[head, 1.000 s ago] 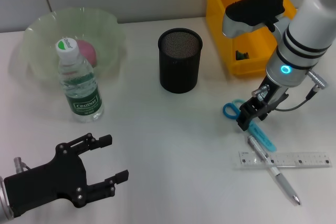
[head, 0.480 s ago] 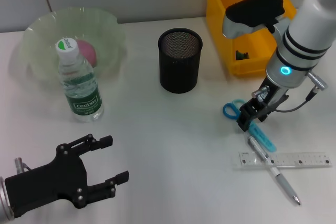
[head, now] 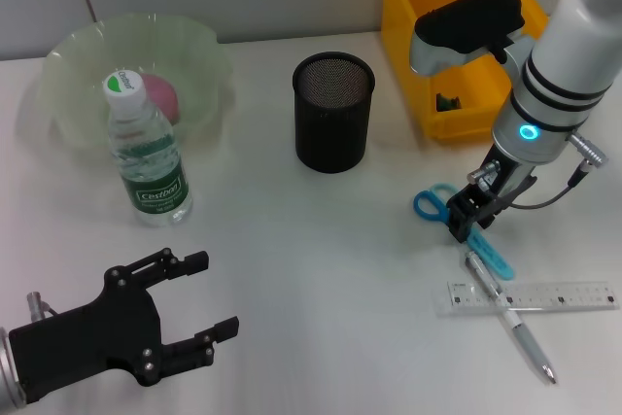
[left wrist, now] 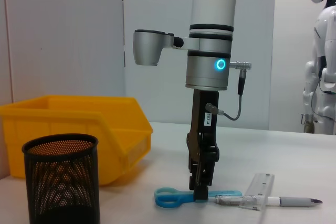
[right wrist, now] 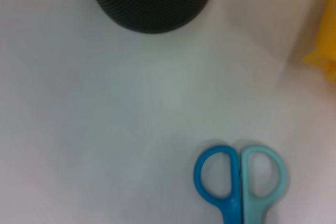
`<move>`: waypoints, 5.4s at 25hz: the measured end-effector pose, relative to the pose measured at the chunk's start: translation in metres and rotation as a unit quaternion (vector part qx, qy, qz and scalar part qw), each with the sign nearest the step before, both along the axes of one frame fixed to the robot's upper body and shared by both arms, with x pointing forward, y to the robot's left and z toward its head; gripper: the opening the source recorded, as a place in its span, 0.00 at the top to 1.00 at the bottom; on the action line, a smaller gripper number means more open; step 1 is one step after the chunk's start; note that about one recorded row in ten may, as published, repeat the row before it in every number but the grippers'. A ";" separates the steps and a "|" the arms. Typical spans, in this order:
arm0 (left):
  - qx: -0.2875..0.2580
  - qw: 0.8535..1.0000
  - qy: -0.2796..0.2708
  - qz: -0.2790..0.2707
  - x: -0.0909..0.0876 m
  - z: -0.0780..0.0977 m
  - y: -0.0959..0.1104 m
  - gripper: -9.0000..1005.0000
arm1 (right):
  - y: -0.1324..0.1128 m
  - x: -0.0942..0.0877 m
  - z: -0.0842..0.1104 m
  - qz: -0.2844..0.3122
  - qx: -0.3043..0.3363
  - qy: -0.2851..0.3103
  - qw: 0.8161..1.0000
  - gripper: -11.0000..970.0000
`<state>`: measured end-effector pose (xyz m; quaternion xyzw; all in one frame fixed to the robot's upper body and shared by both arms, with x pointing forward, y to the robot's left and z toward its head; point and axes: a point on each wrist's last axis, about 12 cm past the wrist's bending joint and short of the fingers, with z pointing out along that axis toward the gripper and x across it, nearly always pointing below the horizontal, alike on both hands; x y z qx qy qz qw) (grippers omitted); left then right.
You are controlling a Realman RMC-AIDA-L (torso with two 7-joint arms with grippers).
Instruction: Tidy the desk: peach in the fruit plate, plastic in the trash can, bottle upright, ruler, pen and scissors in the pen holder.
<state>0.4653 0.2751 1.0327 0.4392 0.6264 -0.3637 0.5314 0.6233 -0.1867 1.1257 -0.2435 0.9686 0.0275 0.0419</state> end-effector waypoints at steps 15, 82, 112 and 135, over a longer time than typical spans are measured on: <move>-0.001 1.000 -0.001 -0.001 0.000 0.000 0.000 0.22 | -0.002 0.000 -0.003 -0.001 0.000 -0.003 1.000 0.64; -0.011 1.000 0.004 0.000 -0.004 0.001 0.003 0.22 | -0.005 0.002 -0.025 0.148 0.338 -0.538 0.758 0.78; -0.012 1.000 0.004 0.002 -0.005 0.002 0.005 0.22 | -0.035 -0.030 0.009 0.106 0.428 -0.463 0.769 0.24; -0.017 1.000 0.012 0.006 -0.001 0.005 0.006 0.22 | -0.039 -0.054 0.080 0.219 0.227 -0.077 0.946 0.21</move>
